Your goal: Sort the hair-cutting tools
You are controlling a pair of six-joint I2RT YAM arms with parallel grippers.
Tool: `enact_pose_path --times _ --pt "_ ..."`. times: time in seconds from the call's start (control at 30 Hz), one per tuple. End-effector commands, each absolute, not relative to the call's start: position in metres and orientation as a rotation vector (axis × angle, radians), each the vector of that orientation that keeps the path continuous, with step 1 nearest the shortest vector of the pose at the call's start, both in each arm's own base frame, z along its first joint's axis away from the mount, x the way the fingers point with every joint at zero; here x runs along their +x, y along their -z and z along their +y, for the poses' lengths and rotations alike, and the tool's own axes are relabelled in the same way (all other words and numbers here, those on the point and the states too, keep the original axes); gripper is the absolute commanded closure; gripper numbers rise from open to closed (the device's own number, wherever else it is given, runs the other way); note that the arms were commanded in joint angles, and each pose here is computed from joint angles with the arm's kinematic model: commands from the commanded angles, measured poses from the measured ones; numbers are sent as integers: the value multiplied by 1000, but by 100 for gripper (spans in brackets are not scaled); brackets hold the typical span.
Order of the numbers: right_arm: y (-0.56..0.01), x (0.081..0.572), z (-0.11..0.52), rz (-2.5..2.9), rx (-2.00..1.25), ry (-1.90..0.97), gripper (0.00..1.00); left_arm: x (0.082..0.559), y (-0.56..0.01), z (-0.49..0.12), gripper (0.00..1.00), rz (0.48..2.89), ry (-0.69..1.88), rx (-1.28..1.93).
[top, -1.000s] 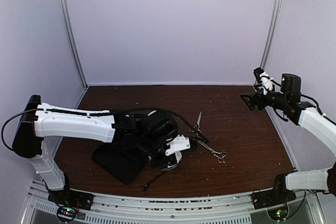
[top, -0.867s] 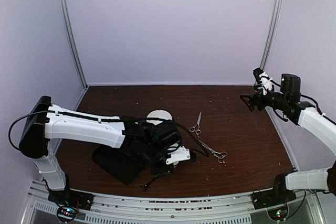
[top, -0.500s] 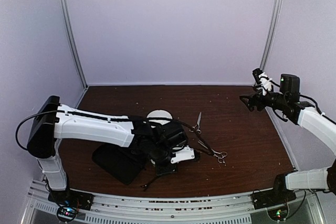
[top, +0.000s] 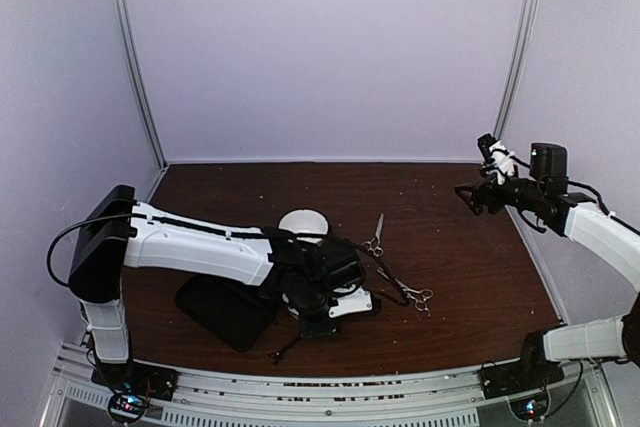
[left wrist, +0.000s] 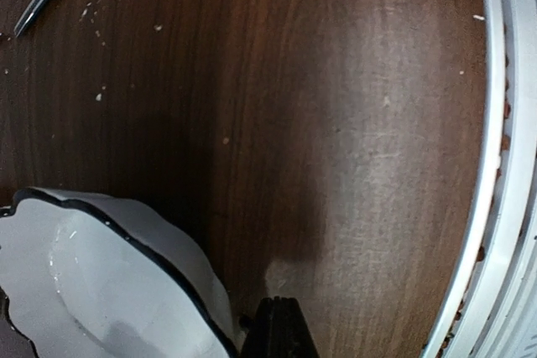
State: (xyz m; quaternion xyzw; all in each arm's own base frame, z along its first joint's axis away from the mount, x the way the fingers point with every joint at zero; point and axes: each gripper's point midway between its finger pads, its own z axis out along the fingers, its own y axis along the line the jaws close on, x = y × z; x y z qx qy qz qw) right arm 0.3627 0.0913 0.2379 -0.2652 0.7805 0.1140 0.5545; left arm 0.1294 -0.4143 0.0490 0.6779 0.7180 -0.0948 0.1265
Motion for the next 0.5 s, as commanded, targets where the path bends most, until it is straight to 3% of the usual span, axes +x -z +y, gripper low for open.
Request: enact_pose_path --times 0.0,0.47 --pt "-241 364 91 1838 -641 -271 7 154 -63 -418 100 2060 127 1891" --pt "-243 363 90 1837 -644 -261 7 178 -55 -399 100 2104 -33 1920"
